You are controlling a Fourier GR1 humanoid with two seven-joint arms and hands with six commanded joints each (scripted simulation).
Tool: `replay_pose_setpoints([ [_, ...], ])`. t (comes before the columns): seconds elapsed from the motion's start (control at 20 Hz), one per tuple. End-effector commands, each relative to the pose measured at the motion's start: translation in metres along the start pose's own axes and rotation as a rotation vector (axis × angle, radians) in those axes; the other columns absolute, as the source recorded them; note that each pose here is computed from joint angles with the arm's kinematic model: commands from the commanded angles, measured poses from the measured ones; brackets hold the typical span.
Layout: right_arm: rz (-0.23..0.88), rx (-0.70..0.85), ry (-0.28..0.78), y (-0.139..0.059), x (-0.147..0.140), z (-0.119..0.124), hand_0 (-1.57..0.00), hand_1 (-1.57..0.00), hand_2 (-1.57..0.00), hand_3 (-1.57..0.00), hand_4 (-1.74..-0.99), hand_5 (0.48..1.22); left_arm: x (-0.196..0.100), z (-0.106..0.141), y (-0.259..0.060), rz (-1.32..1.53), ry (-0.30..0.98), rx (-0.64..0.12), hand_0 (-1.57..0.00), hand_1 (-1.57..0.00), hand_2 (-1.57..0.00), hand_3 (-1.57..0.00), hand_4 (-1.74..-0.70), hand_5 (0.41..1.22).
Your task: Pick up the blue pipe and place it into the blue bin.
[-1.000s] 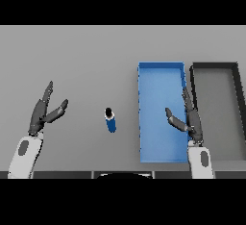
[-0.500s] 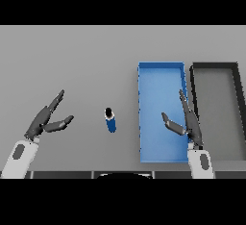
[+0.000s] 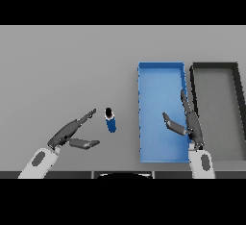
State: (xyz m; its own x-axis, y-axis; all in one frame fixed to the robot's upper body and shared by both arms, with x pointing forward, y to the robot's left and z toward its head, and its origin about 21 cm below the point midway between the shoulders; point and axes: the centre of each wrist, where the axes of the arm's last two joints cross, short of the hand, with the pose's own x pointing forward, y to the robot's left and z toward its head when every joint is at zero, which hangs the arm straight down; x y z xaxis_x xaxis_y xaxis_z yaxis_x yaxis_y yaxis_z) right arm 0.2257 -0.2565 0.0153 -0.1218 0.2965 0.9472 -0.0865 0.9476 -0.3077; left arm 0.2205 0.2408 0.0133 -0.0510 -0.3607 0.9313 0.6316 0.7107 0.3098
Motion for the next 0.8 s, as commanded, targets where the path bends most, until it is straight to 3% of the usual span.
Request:
replay_pose_setpoints([
  [0.0, 0.004, 0.004, -0.002, -0.003, -0.002, 0.004, 0.0, 0.0, 0.0, 0.0, -1.205, 0.618, 0.002, -0.006, -0.001, 0.007, 0.0, 0.0, 0.0, 0.0, 0.0, 0.0, -1.14, 0.452],
  [0.35, -0.003, -0.006, 0.01, -0.001, 0.001, 0.001, 0.0, 0.0, 0.0, 0.0, -1.202, 0.621, -0.005, -0.054, -0.031, 0.047, -0.051, -0.008, 0.0, 0.0, 0.0, 0.0, -1.15, 0.46],
  [0.75, 0.012, -0.011, -0.007, -0.005, -0.002, 0.005, 0.0, 0.0, 0.0, 0.0, -1.214, 0.645, -0.009, -0.084, -0.051, 0.019, -0.033, -0.019, 0.0, 0.0, 0.0, 0.0, -1.06, 0.42],
])
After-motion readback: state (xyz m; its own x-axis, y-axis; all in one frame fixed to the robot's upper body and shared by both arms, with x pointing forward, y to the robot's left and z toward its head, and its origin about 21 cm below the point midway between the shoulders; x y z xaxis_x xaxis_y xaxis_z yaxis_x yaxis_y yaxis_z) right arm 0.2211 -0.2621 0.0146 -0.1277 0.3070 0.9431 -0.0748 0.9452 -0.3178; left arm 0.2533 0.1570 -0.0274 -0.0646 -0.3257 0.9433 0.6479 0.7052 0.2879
